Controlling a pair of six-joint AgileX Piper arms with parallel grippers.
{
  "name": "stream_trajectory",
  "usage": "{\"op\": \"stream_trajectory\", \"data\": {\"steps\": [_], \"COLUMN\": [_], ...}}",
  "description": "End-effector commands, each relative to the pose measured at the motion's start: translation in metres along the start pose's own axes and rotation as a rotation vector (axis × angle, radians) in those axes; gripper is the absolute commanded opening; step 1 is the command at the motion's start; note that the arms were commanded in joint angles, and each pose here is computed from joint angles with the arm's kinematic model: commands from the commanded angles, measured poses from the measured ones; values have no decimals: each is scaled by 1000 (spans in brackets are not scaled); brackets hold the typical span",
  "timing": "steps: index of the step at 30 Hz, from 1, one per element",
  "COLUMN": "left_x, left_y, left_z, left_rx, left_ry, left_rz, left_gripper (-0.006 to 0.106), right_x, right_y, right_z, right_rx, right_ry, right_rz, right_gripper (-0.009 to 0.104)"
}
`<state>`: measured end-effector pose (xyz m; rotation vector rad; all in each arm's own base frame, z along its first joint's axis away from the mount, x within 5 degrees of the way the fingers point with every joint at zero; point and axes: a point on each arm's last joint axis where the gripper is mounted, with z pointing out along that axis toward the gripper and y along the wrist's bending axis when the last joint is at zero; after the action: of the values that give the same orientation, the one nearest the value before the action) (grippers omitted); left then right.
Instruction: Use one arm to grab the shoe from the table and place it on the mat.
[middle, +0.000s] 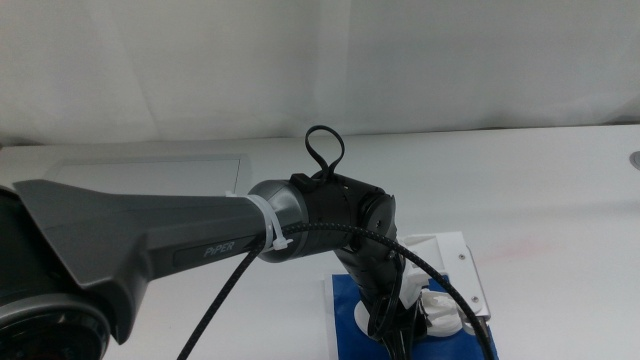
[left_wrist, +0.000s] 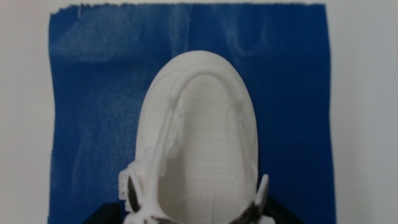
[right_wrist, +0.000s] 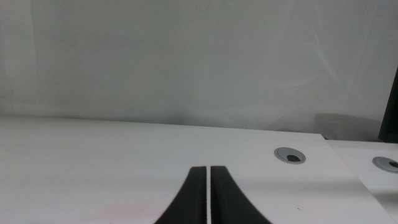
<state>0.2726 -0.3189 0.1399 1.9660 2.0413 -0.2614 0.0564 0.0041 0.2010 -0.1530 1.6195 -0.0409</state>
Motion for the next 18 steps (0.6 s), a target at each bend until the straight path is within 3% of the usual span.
{"op": "stream_trajectory", "data": {"steps": [1,8,12,13,14,18], "left_x": [-1,0,0,0,0,-1], "left_y": [2,2,1,1,1,1], "left_z": [3,7,6,6,6,4], "left_rx": [-1,2,4,7,7,3], "left_ry": [-13,-9,-8,-5,-5,-9], "left_rz": [-3,-6,-24,-31,-41,-54], "left_gripper": [-3,-1,52,79,93,93], "right_x": [12,12,12,12,12,12], "right_y": [2,2,2,2,2,2], "right_z": [1,1,1,1,1,1], "right_rx": [-5,-5,-5,-5,-5,-5], "right_ry": [23,23,23,23,23,23], "right_rz": [-14,-14,-14,-14,-14,-14], "right_gripper": [-3,-3,-3,-3,-3,-3]}}
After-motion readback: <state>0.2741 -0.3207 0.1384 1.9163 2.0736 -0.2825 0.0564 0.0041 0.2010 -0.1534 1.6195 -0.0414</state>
